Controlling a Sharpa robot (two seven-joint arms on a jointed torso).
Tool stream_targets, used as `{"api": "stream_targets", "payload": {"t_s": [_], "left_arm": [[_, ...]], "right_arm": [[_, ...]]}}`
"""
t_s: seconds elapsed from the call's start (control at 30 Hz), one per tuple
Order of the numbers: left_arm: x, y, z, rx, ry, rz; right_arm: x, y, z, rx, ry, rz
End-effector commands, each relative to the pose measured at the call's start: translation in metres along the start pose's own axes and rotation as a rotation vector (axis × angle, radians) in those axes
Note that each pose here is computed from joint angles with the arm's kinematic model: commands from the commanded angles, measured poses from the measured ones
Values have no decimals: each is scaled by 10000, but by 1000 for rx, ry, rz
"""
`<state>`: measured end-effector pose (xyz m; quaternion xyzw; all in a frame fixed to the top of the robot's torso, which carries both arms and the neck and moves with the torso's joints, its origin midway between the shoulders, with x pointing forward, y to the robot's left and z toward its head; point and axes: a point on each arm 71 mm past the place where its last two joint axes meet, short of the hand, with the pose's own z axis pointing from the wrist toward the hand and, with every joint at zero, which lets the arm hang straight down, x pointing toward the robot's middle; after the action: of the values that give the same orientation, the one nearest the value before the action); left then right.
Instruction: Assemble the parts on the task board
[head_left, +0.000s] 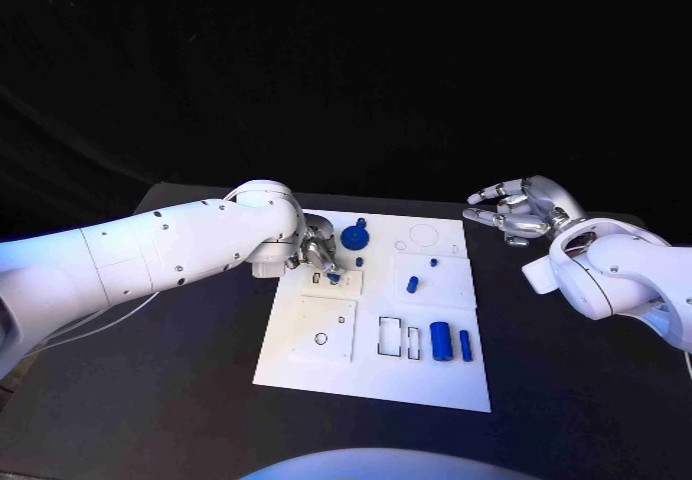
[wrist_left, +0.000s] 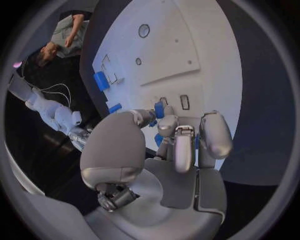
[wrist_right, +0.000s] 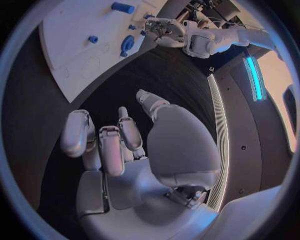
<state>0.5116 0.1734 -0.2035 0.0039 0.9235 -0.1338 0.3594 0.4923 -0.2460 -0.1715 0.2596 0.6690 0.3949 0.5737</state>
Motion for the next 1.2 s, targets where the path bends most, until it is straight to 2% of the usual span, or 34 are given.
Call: {"api": "stream_targets", "payload": {"t_s": [0.03, 0.77, 1.2], "left_arm": [[25, -15, 8, 0, 24, 30], [73, 25, 43, -17, 34, 51], [80, 22, 54, -16, 49, 46]], "right_arm": [[16, 3, -1, -7, 15, -2], [14, -9, -3, 0, 15, -3], [17, -10, -2, 1, 16, -3]]}}
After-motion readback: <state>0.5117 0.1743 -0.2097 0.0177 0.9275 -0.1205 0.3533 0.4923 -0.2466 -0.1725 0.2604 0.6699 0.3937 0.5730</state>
